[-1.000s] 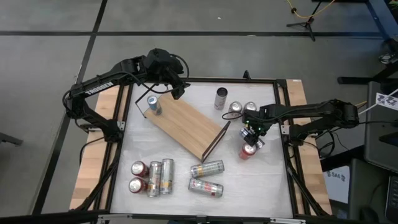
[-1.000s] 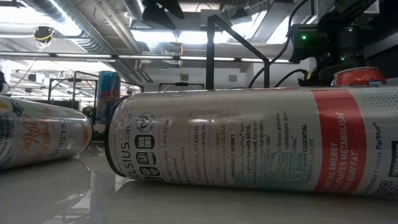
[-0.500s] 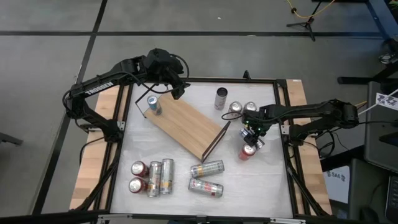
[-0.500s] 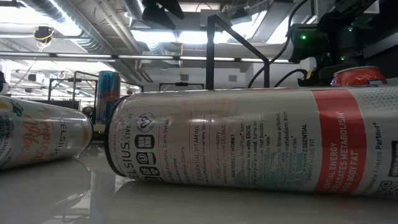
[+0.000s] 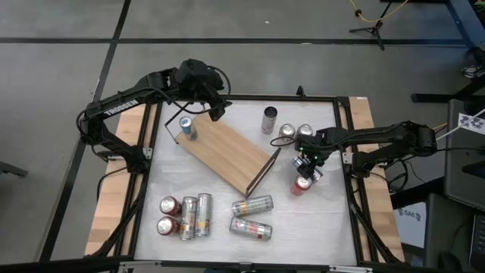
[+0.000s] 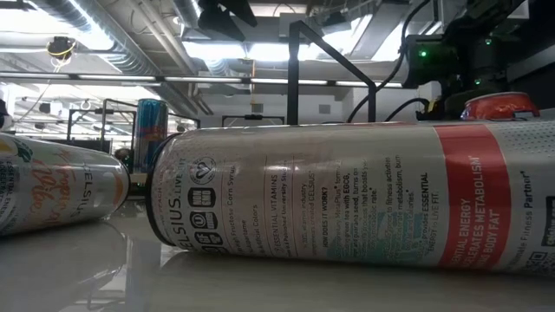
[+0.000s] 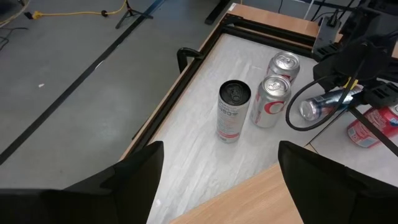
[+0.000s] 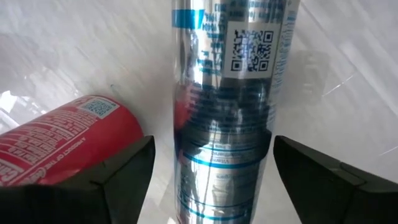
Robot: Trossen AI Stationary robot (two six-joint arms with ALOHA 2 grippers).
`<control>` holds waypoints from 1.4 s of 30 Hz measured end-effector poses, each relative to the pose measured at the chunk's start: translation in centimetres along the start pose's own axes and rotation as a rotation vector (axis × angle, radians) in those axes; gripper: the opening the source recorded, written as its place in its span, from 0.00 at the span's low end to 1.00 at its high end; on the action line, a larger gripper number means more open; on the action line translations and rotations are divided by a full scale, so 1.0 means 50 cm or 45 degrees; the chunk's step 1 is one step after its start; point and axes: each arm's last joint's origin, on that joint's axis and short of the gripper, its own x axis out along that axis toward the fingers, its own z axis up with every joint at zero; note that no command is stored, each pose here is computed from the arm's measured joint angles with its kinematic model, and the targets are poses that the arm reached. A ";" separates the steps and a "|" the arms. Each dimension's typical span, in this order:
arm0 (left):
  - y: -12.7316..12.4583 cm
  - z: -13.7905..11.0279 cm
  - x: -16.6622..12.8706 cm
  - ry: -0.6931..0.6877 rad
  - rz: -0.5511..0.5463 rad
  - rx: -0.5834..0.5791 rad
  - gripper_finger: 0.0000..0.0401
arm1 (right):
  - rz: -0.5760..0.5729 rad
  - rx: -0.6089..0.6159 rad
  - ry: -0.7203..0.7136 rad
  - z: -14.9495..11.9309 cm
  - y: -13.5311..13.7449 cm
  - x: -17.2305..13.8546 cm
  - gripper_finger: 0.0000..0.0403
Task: Place canned beverage on shelf
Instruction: Put the blue soda can aligned with the blue soda can on the shelf
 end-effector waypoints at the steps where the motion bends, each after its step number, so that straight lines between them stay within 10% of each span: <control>1: 0.000 0.000 0.000 0.000 0.000 0.000 0.77 | 0.000 0.014 0.000 0.000 0.000 0.000 0.80; 42: 0.000 0.000 0.000 0.000 0.000 -0.001 0.77 | -0.045 0.187 -0.216 -0.040 -0.020 -0.063 0.80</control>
